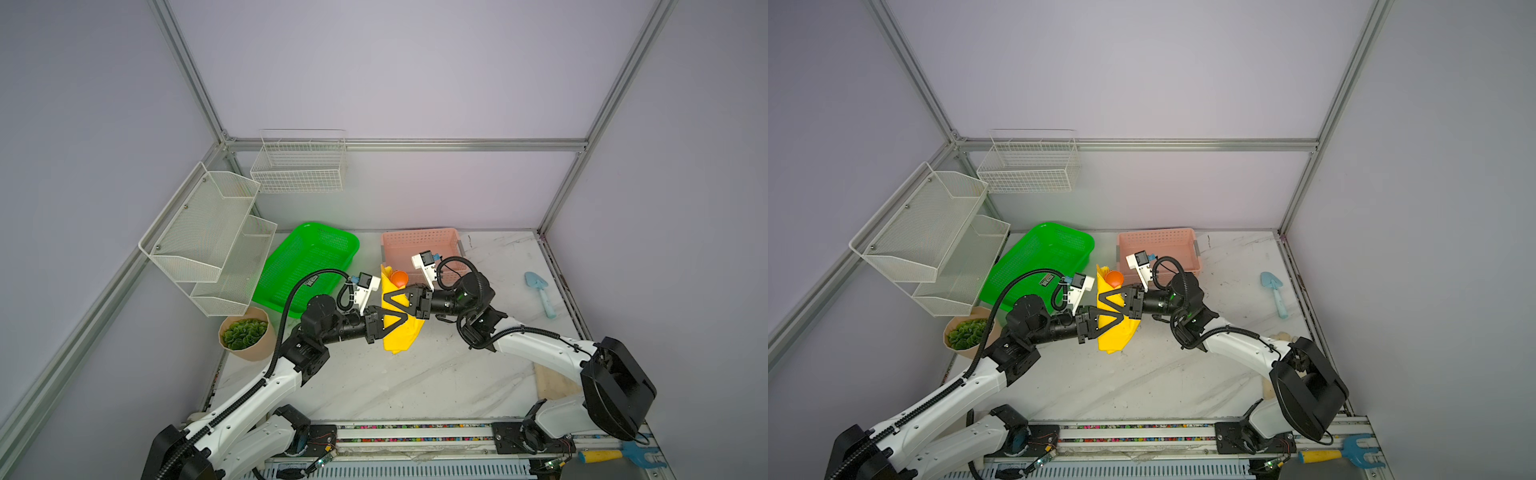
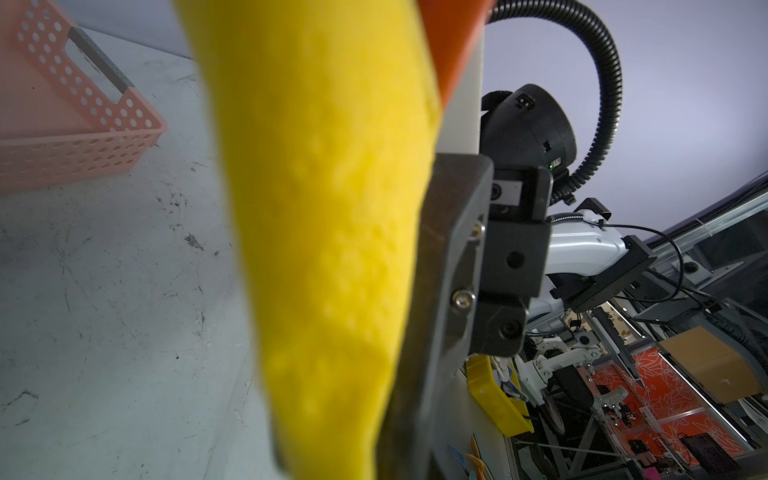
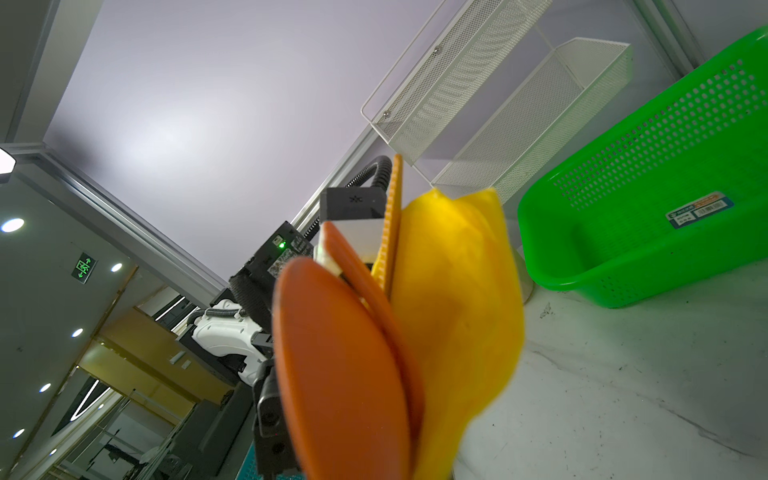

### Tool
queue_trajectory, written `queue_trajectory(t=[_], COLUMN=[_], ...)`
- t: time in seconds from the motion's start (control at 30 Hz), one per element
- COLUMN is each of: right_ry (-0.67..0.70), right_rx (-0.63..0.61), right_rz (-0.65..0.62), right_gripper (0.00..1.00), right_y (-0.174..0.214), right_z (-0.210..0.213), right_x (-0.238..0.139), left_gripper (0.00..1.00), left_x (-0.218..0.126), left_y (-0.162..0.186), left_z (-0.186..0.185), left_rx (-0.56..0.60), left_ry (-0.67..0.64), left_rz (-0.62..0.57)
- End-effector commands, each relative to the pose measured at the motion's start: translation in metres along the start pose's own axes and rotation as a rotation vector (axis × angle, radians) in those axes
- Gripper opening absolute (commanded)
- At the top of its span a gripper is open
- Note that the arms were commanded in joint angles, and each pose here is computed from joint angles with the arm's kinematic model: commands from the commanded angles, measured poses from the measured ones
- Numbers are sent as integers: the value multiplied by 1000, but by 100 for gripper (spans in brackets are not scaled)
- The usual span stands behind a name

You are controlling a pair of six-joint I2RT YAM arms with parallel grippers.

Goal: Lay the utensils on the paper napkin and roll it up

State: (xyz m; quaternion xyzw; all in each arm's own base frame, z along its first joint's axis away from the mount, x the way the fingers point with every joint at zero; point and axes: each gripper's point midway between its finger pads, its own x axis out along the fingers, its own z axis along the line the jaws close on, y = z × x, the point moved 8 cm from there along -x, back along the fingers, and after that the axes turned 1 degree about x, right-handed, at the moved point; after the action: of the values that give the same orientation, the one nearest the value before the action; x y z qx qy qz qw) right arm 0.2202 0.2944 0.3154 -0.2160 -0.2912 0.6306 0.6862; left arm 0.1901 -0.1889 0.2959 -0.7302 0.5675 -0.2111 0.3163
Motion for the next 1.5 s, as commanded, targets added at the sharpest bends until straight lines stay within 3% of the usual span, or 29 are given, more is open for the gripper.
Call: queue_trajectory(t=[0.0, 0.07, 0.13, 0.27, 0.47, 0.63, 0.67, 1.03, 1.47], right_ry=[-20, -26, -13, 69, 339, 329, 309, 252, 285], right_rx=[-20, -24, -31, -70, -176, -221, -213, -142, -161], right_rz=[-17, -25, -39, -83, -161, -66, -39, 139, 121], right_gripper=[15, 45, 55, 65, 73, 76, 86, 86, 84], right_y=[-9, -11, -14, -23, -41, -37, -34, 9, 12], right_z=[14, 18, 25, 41, 69, 92, 92, 80, 61], right_x=[0, -1, -4, -16, -51, -59, -57, -22, -16], left_gripper=[5, 5, 5, 5, 4, 4, 4, 4, 4], left_x=[-5, -6, -8, -12, -19, -24, -25, -24, -27], left_y=[-21, -21, -21, -22, -22, -25, -27, -36, -35], left_z=[-23, -24, -24, -24, -23, -22, -22, -23, -26], left_rx=[102, 105, 107, 107, 108, 117, 119, 131, 134], left_ry=[67, 63, 59, 52, 20, -11, -16, -31, -14], left_rz=[-76, -87, -94, -113, -127, -164, -171, -205, -221])
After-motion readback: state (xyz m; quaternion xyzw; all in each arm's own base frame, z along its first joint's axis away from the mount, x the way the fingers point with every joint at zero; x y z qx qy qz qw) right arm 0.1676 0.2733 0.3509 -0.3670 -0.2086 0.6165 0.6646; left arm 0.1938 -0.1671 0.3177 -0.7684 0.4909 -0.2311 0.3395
